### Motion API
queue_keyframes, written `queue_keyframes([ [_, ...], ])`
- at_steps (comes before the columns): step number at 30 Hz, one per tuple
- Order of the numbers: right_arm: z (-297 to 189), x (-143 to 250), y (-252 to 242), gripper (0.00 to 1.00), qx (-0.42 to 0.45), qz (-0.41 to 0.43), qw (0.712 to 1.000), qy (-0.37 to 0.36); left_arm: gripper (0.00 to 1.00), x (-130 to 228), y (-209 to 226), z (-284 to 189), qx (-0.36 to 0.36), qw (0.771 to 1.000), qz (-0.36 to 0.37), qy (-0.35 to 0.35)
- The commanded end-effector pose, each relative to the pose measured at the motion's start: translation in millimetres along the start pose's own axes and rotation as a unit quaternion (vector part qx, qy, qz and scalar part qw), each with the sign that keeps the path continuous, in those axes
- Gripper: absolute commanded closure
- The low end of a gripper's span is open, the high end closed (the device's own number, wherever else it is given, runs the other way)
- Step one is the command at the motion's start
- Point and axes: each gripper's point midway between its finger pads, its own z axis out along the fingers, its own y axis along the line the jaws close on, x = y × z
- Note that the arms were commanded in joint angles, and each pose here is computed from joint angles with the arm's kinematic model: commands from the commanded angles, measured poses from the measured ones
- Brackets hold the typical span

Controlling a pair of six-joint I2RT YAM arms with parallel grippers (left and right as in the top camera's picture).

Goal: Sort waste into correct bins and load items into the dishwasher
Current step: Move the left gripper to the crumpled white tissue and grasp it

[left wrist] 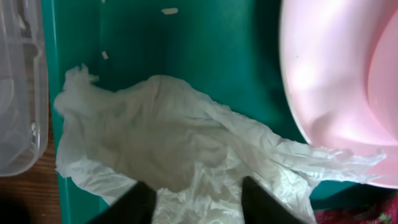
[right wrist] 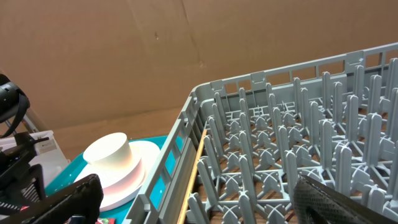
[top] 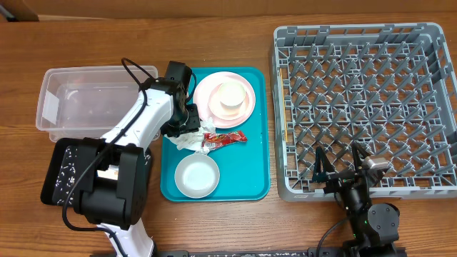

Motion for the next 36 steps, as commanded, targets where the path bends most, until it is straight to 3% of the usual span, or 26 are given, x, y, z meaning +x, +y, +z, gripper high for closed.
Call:
queue_keyframes([
  [1, 0, 2, -1, 0.00, 0.001, 0.001, 1.000, -0.002, 0.45, 4, 0, 5, -0.001, 1.000, -0.003, 0.011],
  [10, 0, 2, -1, 0.00, 0.001, 0.001, 1.000, -0.002, 0.24, 13, 16, 16, -0.037, 0.999, -0.005, 0.015],
  [17, 0, 2, -1, 0.00, 0.001, 0.001, 1.000, -0.002, 0.27, 23, 19, 35, -0.029, 0.999, -0.013, 0.014],
  [20, 0, 2, -1, 0.00, 0.001, 0.001, 1.000, -0.002, 0.42, 22, 18, 36, -0.027, 0.999, -0.013, 0.010],
  [25, 0, 2, -1, 0.00, 0.001, 0.001, 1.000, -0.002, 0.86, 19, 17, 36, -0.024, 1.000, -0.013, 0.004],
  [27, 0, 2, -1, 0.00, 0.001, 0.001, 1.000, -0.002, 0.95, 19, 17, 36, -0.024, 1.000, -0.013, 0.004],
  [36, 0, 2, -1, 0.00, 0.001, 0.001, 1.000, -0.002, 0.96, -9, -1, -12, 0.000, 0.999, -0.009, -0.031],
])
